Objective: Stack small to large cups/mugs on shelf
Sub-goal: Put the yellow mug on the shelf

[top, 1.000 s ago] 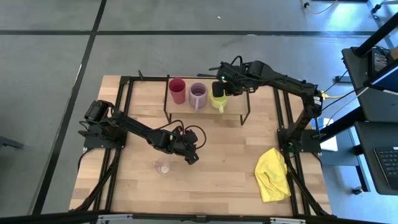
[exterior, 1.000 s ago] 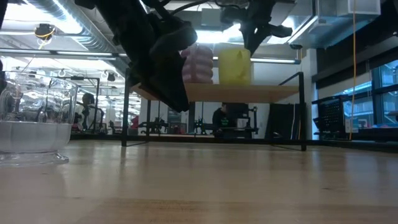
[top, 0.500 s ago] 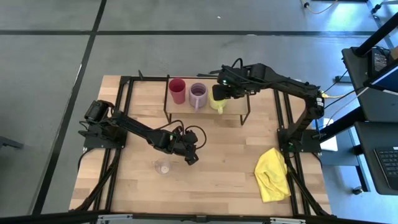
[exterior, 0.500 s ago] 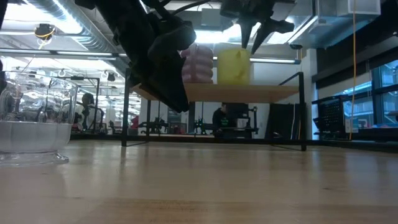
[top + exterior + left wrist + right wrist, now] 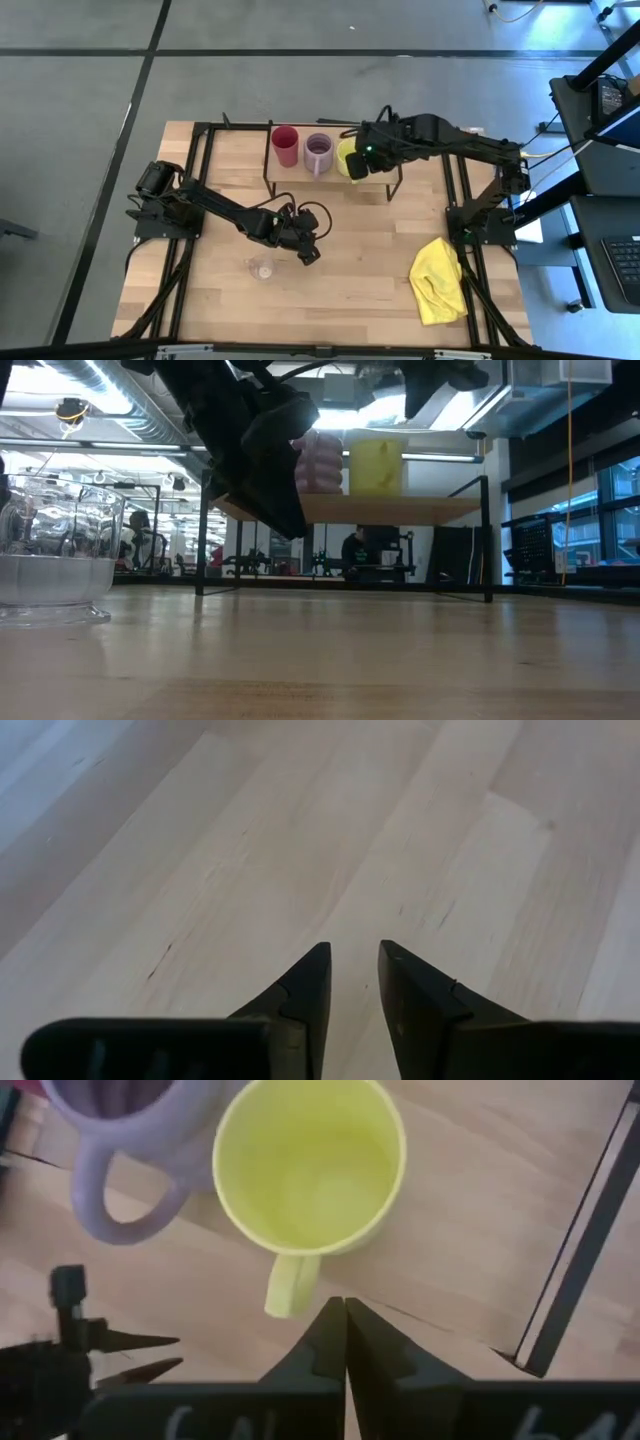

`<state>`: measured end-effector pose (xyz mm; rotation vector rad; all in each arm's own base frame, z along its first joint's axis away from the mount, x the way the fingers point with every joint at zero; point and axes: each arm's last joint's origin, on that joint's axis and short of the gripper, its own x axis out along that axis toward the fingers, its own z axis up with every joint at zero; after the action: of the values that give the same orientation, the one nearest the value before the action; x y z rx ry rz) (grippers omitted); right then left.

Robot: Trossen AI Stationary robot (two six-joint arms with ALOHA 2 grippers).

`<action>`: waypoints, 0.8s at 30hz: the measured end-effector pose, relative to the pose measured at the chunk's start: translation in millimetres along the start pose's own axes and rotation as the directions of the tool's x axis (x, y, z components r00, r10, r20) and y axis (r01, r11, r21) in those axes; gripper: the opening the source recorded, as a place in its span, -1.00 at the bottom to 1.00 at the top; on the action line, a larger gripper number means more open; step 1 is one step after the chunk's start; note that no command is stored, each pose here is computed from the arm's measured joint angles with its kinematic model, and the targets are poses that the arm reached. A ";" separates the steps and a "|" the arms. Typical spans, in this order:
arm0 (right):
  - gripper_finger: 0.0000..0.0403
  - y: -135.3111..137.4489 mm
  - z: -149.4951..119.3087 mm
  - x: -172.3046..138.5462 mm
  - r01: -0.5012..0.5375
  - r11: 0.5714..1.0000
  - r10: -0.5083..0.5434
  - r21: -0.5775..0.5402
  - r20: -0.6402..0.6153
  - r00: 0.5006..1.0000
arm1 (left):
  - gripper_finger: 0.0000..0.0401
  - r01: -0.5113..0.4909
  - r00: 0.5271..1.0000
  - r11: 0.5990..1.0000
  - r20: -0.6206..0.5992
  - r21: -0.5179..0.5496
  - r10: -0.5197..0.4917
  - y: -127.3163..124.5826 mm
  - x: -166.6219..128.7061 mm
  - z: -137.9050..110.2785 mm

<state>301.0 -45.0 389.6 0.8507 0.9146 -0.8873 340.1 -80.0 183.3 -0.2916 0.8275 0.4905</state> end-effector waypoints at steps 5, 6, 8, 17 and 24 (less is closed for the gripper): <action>-0.98 7.3 -1.0 14.3 0.023 1.000 -0.023 -0.013 -0.039 0.999 | -0.60 0.000 1.000 1.000 0.000 -0.024 0.000 0.0 0.0 0.0; -0.98 8.6 -1.3 17.3 0.030 0.999 -0.031 -0.018 -0.047 0.998 | -0.60 0.000 1.000 1.000 0.000 -0.024 0.000 -0.1 -0.1 -0.1; -0.99 11.6 -2.8 21.8 0.038 0.999 -0.040 -0.030 -0.055 0.998 | -0.60 0.000 1.000 1.000 0.000 -0.031 0.000 -0.2 -0.1 -0.2; -0.99 18.5 -5.9 38.8 0.081 0.994 -0.088 -0.073 -0.094 0.992 | -0.60 0.001 1.000 0.999 -0.002 -0.045 -0.001 -1.0 -0.7 -1.1; -1.00 23.6 -6.2 50.0 0.093 0.990 -0.104 -0.103 -0.104 0.989 | -0.60 -0.001 1.000 0.999 -0.005 -0.043 0.001 -0.7 -0.7 -1.4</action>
<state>337.2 -43.5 347.4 0.7801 1.0948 -0.8804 339.2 -81.4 182.9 -0.3319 0.8229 0.5093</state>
